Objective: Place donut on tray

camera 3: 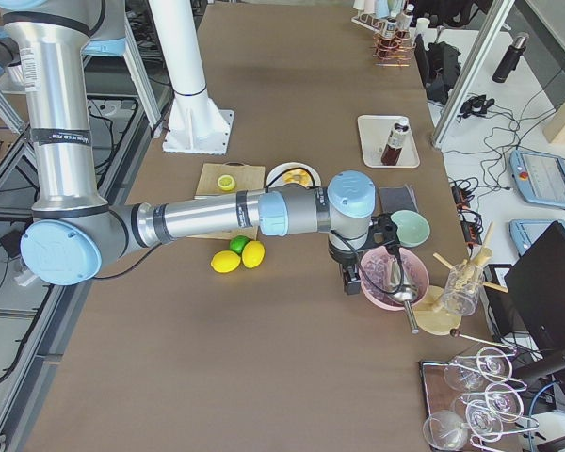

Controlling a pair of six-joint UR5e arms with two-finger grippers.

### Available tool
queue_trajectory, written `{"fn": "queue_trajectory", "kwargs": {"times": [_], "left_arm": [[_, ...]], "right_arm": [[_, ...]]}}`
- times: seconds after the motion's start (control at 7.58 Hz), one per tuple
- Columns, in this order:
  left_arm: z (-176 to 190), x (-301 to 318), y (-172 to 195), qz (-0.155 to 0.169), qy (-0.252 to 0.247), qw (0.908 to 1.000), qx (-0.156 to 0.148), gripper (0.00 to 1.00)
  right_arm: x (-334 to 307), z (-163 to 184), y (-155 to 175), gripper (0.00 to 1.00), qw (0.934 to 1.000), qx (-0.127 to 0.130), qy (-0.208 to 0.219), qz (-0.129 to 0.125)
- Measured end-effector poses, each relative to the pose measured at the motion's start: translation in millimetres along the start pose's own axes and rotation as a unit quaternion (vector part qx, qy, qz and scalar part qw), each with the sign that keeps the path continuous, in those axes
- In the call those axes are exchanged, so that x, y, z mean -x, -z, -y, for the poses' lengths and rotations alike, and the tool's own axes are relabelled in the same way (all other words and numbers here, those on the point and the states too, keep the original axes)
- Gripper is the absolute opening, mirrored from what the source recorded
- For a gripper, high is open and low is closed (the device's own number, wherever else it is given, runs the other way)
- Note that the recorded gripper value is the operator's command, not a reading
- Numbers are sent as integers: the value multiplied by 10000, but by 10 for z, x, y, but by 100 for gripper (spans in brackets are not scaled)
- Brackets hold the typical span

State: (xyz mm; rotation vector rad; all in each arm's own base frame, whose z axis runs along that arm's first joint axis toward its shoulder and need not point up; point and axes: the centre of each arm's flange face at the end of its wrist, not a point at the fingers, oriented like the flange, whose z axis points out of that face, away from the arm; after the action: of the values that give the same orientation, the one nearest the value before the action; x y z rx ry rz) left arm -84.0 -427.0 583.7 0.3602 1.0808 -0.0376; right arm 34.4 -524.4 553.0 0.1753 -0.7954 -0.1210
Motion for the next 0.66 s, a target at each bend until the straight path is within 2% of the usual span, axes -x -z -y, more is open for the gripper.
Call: {"fn": "queue_trajectory", "kwargs": {"times": [0.26, 0.53, 0.66], "left_arm": [[20, -151, -78, -105, -23, 9999, -69, 99], [-10, -260, -215, -154, -36, 9999, -52, 99], [-13, -308, -340, -42, -18, 10000, -10, 99]], "right_arm": [[541, 4, -444, 100, 9984, -276, -439, 222], [1234, -132, -906, 100, 9922, -528, -977, 567], [1728, -209, -1182, 100, 9891, -604, -1212, 586]]}}
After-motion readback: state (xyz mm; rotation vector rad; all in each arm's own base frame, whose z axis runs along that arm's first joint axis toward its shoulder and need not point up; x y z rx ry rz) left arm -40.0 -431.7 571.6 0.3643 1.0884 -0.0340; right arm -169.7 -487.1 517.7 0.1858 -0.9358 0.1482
